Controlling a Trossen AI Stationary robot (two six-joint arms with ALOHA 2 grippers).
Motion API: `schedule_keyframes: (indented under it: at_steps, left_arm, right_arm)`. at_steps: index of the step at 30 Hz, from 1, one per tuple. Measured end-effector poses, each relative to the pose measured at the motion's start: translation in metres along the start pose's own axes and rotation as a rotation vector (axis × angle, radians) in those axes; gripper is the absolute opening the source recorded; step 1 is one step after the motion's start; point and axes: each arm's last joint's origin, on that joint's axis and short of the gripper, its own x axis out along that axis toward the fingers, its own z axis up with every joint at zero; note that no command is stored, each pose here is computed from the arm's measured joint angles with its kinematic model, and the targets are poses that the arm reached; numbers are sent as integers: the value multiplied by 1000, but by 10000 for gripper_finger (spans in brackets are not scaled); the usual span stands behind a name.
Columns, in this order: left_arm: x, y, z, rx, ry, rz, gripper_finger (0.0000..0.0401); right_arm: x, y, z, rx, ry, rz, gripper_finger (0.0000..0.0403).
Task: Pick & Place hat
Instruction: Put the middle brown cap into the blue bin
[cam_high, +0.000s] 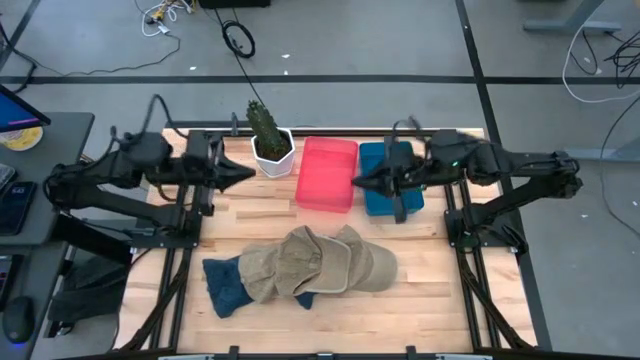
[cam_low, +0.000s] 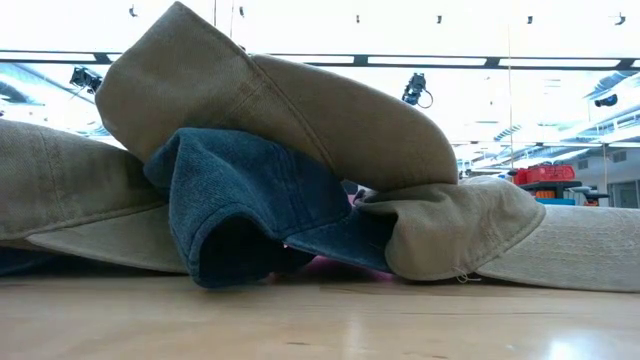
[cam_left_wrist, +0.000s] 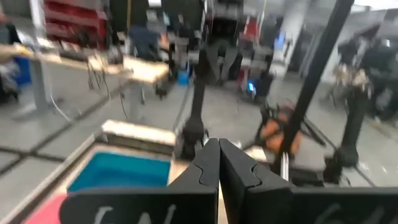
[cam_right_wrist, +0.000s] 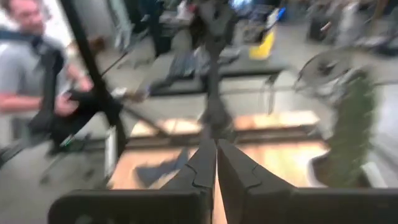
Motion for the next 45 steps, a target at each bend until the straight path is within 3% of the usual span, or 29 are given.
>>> schedule_keyframes:
  at_steps: [3,6,16,20,32,45]
  left_arm:
    - [7,-1,-9,23,31,-9,3]
    - [13,1,-14,50,49,23,3]
    - [17,5,-20,66,95,76,3]
    - [17,6,-21,67,110,80,3]
    - [17,6,-22,75,116,80,3]
    - [16,6,-22,78,116,80,3]
  right_arm:
    - [15,2,-17,60,129,32,22]
    - [30,-2,-35,152,270,-5,36]
    - [76,-10,-75,161,517,15,163]
    - [93,-14,-96,167,637,5,193]
    - [133,-15,-142,181,839,86,201]
    - [151,-17,-163,202,865,76,201]
